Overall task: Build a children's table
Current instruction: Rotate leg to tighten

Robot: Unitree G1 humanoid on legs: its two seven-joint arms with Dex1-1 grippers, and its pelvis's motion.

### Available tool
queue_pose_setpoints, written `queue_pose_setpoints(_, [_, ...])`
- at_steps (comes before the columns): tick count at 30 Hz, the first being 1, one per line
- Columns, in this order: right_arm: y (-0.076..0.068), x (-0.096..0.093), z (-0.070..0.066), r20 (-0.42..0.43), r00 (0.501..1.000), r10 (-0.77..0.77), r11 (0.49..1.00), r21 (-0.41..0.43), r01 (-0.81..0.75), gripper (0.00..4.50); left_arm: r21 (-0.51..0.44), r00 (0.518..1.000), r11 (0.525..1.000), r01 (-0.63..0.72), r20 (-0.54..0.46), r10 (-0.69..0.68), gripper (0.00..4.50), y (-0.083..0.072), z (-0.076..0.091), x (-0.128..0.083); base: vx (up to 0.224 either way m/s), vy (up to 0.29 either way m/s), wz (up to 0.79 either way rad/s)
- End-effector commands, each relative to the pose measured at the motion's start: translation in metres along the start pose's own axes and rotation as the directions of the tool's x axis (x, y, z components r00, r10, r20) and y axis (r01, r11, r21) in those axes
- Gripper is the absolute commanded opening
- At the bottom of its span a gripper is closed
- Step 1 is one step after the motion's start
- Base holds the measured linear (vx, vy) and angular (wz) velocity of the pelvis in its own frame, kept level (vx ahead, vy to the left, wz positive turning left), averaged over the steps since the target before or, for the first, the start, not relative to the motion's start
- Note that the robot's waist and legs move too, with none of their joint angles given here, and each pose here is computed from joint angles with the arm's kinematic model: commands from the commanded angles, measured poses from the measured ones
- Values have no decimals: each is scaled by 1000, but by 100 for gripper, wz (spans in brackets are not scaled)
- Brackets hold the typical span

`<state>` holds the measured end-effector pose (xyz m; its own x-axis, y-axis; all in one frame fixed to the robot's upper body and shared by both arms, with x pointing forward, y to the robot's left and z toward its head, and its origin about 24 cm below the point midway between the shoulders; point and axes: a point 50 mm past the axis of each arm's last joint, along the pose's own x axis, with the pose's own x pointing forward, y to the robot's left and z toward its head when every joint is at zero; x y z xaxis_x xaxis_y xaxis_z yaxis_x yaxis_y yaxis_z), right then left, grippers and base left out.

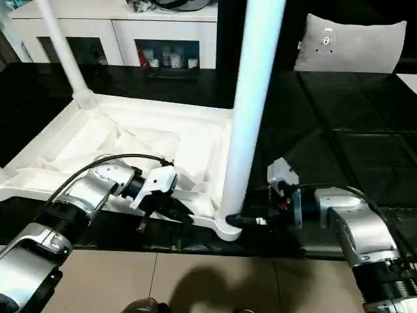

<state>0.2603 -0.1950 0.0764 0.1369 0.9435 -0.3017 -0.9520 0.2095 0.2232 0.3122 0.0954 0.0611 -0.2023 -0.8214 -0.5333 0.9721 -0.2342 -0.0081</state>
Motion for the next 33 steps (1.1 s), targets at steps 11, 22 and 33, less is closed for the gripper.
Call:
queue_pose_setpoints(11, [5,6,3,21,998,57,998,31,-57,206,24,998,1000,11,63,-13,0,4,17,3,0,0,0])
queue_pose_setpoints(22, [-14,30,0,28,941,-338,937,104,334,201,-120,954,954,-274,89,286,0,30,31,22,0,0,0])
queue_pose_setpoints(33, [-48,69,9,44,688,-725,670,278,688,252,-245,823,812,-530,84,562,0,56,55,49,0,0,0])
